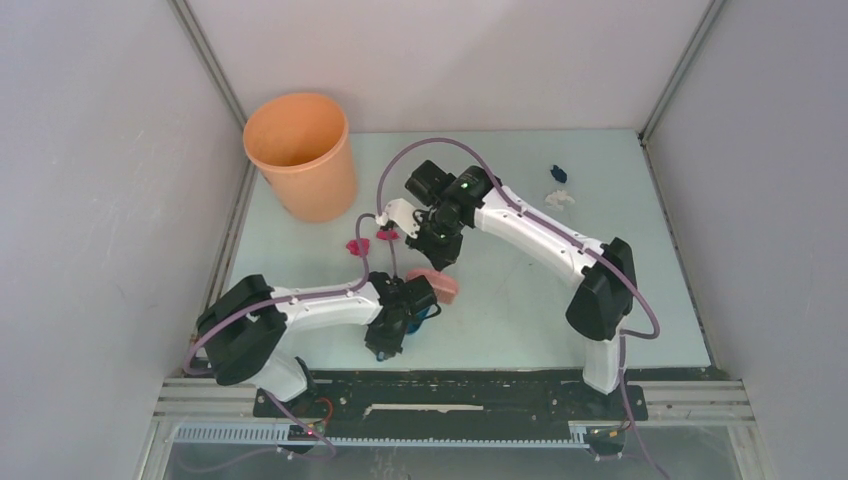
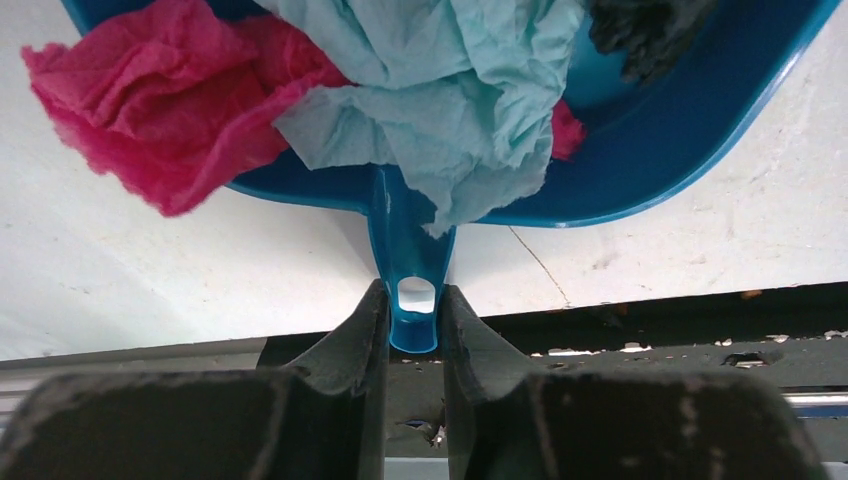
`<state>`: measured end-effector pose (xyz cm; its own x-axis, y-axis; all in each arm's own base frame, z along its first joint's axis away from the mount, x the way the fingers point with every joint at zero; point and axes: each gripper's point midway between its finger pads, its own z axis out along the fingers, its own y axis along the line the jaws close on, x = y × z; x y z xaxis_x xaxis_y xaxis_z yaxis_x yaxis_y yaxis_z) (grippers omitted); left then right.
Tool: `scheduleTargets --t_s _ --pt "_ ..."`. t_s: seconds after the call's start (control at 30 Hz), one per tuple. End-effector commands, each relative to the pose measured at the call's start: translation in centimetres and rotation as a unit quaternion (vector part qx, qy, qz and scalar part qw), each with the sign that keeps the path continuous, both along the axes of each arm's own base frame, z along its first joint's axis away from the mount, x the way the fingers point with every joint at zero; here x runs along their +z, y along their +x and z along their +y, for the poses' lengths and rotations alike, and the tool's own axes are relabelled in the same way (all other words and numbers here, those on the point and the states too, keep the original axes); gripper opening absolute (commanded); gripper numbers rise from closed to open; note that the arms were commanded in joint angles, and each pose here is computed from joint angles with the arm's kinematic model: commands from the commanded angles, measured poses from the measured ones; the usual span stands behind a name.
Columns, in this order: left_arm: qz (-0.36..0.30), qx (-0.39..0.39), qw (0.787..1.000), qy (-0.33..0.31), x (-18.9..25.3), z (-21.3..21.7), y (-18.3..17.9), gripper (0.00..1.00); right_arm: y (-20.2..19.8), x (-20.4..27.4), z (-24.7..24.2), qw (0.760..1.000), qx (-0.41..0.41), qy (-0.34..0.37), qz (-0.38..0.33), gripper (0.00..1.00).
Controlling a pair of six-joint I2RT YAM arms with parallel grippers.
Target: Sweep away the paper scraps from the table
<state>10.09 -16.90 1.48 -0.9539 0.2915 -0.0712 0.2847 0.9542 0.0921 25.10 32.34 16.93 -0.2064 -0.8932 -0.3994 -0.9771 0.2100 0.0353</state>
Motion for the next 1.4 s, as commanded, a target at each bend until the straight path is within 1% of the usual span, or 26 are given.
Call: scheduleTargets --t_s 0.0,0.17,0.3,0.43,0.53,0.67,0.8,0.93,1.07,1.13,1.2,1.27,1.37 --pt "-0.024 -0.013 0.999 -0.024 0.8 -1.7 1.7 0.0 -3.0 2.6 -1.0 0.999 -0.024 0.026 0.041 0.0" --pt "-0.039 -0.017 0.999 -0.032 1.6 -1.9 2.2 0.0 -1.5 5.3 -1.8 0.997 -0.055 0.051 0.006 0.0" --pt "-0.041 -0.028 0.998 -0.027 3.6 -1.1 1.7 0.0 0.9 6.3 -3.5 0.994 -0.091 0.045 -0.041 0.0" --pt "-0.036 -0.038 0.998 -0.02 5.7 0.2 0.8 0.0 2.7 7.4 -4.8 0.989 -0.127 0.068 -0.043 0.0" --pt "-0.006 -0.051 0.998 -0.024 6.8 0.9 -1.0 0.0 3.9 7.7 -5.8 0.984 -0.153 0.084 -0.041 0.0" --pt "0.029 -0.072 0.997 -0.005 7.3 2.5 -3.3 0.0 5.1 6.8 -6.6 0.982 -0.169 0.067 -0.056 0.0" --pt "0.053 -0.081 0.995 -0.005 7.0 3.2 -4.7 0.0 6.7 5.2 -6.9 0.979 -0.178 0.043 -0.086 0.0" --pt "0.064 -0.099 0.993 -0.003 6.1 2.7 -4.5 0.0 8.9 3.5 -6.4 0.975 -0.185 0.02 -0.118 0.0" --pt "0.069 -0.127 0.99 0.003 4.7 0.8 -3.1 0.0 10.9 1.6 -6.1 0.971 -0.191 -0.011 -0.145 0.0" --pt "0.076 -0.139 0.987 0.011 4.0 -0.1 -2.5 0.0 10.6 0.6 -5.5 0.974 -0.187 -0.014 -0.128 0.0" --pt "0.082 -0.148 0.985 0.018 3.4 -0.7 -2.0 0.0 9.3 -0.1 -4.5 0.979 -0.182 -0.004 -0.094 0.0" --pt "0.084 -0.156 0.984 0.02 3.1 -1.3 -1.6 0.0 7.3 -0.9 -3.2 0.984 -0.172 0.011 -0.048 0.0" --pt "0.085 -0.162 0.983 0.02 3.1 -2.1 -1.1 0.0 3.0 -1.5 -1.5 0.988 -0.138 0.04 0.053 0.0"
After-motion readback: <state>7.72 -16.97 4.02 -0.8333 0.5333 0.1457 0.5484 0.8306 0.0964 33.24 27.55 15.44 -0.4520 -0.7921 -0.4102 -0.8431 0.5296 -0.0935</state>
